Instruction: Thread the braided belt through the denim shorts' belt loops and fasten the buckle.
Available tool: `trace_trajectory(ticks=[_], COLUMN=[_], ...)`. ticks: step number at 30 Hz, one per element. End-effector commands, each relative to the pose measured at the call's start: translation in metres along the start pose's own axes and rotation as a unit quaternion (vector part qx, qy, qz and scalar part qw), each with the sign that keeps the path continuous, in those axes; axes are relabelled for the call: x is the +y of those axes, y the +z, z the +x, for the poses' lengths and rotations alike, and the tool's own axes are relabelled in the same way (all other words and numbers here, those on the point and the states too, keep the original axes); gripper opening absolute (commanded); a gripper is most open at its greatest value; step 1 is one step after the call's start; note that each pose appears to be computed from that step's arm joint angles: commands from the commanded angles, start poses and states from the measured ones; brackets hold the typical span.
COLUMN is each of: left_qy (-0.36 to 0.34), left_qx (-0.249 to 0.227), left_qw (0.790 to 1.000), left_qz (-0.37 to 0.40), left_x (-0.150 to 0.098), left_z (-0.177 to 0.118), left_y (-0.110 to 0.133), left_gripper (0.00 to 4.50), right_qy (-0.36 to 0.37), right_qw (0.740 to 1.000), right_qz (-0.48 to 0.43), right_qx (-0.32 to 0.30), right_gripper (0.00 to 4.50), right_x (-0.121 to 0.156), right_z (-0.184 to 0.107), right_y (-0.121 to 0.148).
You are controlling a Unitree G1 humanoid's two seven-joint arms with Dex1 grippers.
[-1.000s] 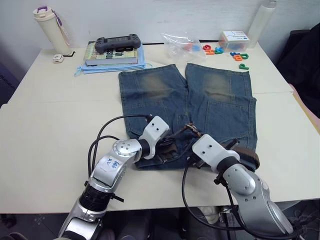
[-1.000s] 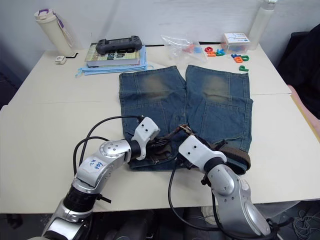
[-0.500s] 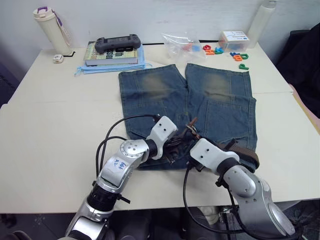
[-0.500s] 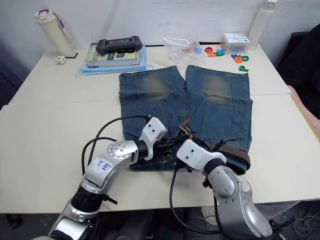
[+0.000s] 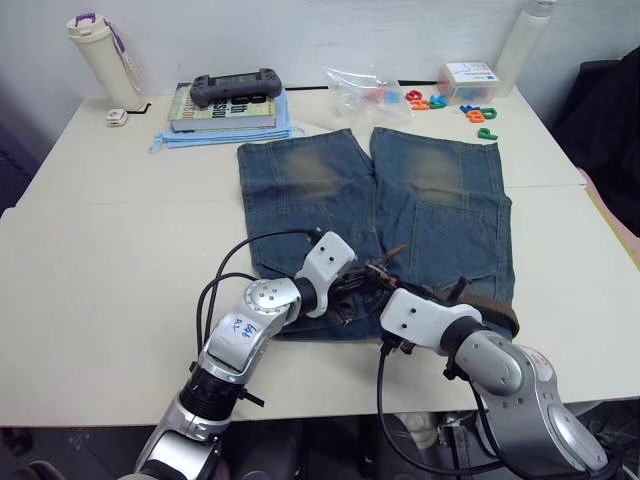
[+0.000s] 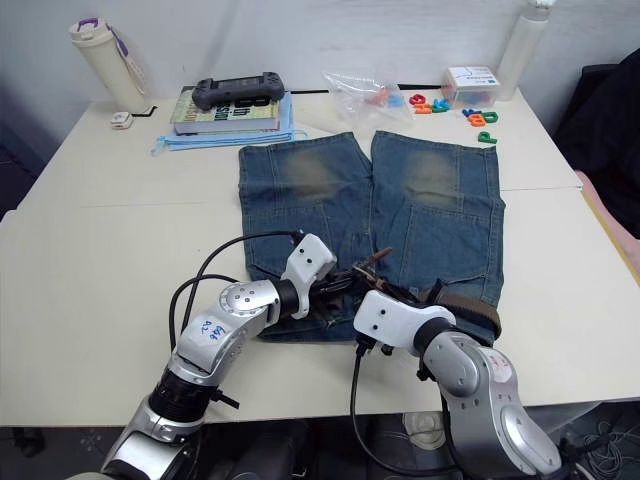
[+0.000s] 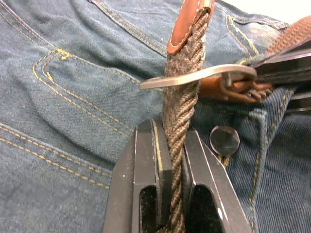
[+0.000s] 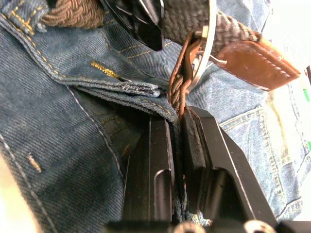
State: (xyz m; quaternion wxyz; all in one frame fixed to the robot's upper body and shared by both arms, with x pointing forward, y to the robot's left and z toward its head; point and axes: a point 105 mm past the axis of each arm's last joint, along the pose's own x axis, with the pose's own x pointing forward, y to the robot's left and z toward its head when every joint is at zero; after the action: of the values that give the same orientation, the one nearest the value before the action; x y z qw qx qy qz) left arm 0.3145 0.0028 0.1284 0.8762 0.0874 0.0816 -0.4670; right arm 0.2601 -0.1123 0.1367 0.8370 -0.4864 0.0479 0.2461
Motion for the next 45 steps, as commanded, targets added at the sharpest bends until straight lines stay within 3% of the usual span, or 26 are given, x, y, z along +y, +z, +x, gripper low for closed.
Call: trace_trajectory(ticks=[1,5,11,18,25,33,45], left_qy=[-0.007,-0.008,-0.011,-0.014,-0.011,-0.016,-0.003], left_qx=[-0.034,-0.033,-0.032,-0.031,-0.031,-0.034,-0.052], left_qw=[0.999,0.999,0.999,0.999,0.999,0.998,0.983], left_qz=[0.017,0.017,0.016,0.015,0.019,0.046,0.176], left_x=[-0.005,-0.005,-0.006,-0.008,-0.005,-0.008,-0.008], left_z=[-0.001,0.0,0.0,0.001,0.0,0.0,-0.001], left_y=[0.018,0.017,0.016,0.015,0.016,0.018,0.028], left_gripper=[0.0,0.0,0.0,0.0,0.0,0.0,0.0], right_qy=[-0.003,-0.02,-0.014,-0.026,0.029,-0.014,0.015], right_qw=[0.999,0.998,0.994,0.991,0.984,0.981,0.964], right_qz=[0.011,0.029,0.045,-0.021,-0.028,-0.169,-0.253], right_qx=[-0.039,-0.042,-0.095,-0.132,-0.176,-0.092,-0.084], right_gripper=[2.03,3.86,3.86,3.86,3.86,3.86,3.86], right_x=[-0.005,-0.021,-0.05,-0.082,-0.079,-0.09,-0.072], right_z=[-0.009,-0.02,-0.042,-0.046,-0.051,-0.027,-0.006], right_y=[0.016,0.015,0.025,0.041,0.058,0.032,0.019])
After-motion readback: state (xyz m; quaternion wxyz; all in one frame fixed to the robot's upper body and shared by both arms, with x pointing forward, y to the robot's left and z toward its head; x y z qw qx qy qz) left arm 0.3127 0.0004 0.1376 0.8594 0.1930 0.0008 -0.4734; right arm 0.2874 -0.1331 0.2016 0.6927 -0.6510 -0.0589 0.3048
